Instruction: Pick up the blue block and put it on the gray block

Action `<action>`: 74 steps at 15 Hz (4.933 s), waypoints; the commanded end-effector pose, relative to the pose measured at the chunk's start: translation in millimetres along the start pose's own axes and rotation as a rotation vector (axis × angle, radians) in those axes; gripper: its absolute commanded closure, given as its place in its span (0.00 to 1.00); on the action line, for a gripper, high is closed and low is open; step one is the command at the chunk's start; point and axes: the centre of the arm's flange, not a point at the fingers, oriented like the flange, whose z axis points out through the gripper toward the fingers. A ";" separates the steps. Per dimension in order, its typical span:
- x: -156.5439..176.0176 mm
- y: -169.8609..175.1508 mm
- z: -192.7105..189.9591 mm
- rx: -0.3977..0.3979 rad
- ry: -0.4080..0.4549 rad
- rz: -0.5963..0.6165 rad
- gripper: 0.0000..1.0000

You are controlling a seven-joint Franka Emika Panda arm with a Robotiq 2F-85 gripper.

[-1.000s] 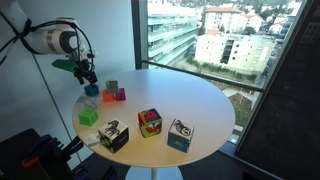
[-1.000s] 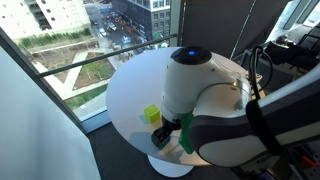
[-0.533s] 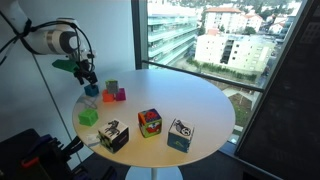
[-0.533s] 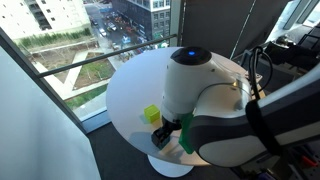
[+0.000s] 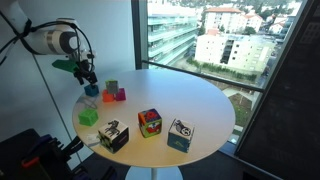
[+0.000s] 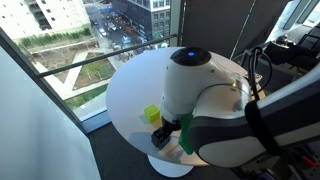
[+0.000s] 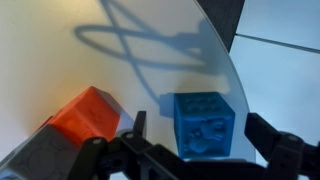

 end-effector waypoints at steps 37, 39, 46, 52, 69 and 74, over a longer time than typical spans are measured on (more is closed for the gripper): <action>2.0 0.5 0.0 -0.002 0.008 0.009 0.00; 5.0 -0.7 -0.5 0.004 0.002 0.017 0.00; 12.0 -5.7 -2.3 0.003 0.020 0.024 0.00; 16.1 -9.8 2.3 -0.004 0.039 0.027 0.00; 23.5 -14.7 25.1 -0.018 0.098 0.018 0.00; 23.0 -15.4 25.7 -0.020 0.104 0.016 0.51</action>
